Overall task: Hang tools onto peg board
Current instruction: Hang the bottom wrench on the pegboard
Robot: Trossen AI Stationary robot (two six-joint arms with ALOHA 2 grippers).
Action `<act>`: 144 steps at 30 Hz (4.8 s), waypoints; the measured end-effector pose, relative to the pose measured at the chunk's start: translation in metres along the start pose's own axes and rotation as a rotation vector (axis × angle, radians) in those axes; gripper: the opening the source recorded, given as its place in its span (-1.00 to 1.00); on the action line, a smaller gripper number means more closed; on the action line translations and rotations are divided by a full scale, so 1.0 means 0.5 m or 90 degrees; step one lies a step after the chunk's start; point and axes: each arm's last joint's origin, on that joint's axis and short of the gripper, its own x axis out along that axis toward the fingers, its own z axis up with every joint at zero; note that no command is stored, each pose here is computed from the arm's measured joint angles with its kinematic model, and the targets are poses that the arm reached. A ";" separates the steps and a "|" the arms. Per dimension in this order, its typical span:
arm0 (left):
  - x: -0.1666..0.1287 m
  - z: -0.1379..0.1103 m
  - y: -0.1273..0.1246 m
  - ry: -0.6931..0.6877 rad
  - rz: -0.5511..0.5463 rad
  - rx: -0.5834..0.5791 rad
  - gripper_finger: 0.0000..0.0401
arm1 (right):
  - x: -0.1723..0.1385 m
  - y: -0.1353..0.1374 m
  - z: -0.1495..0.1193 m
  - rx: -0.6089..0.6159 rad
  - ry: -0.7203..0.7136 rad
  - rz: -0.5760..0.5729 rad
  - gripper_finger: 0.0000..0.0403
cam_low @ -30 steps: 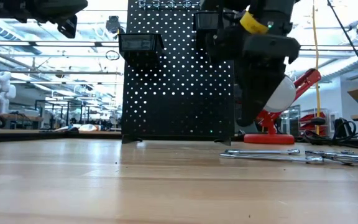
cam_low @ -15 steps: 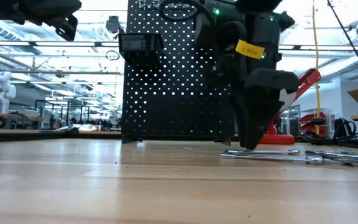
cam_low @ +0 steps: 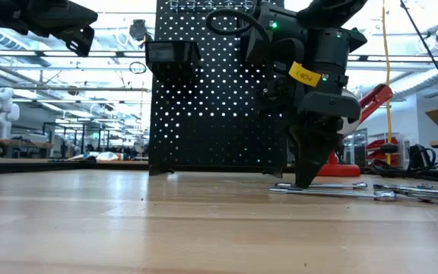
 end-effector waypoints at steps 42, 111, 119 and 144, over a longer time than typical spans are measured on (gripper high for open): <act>0.028 -0.011 0.005 0.042 -0.009 -0.001 -0.92 | -0.071 0.112 -0.009 -0.137 -0.139 0.037 -0.97; 0.312 -0.169 -0.124 0.220 -0.097 -0.072 -0.24 | -0.023 0.230 0.023 -0.038 -0.123 0.100 -0.98; 0.356 -0.188 -0.135 0.253 -0.116 -0.073 -0.24 | -0.029 0.230 0.041 -0.047 -0.171 0.117 -0.99; 0.489 -0.251 -0.160 0.312 -0.065 -0.107 -0.24 | -0.034 0.238 0.037 -0.180 -0.188 0.092 -0.64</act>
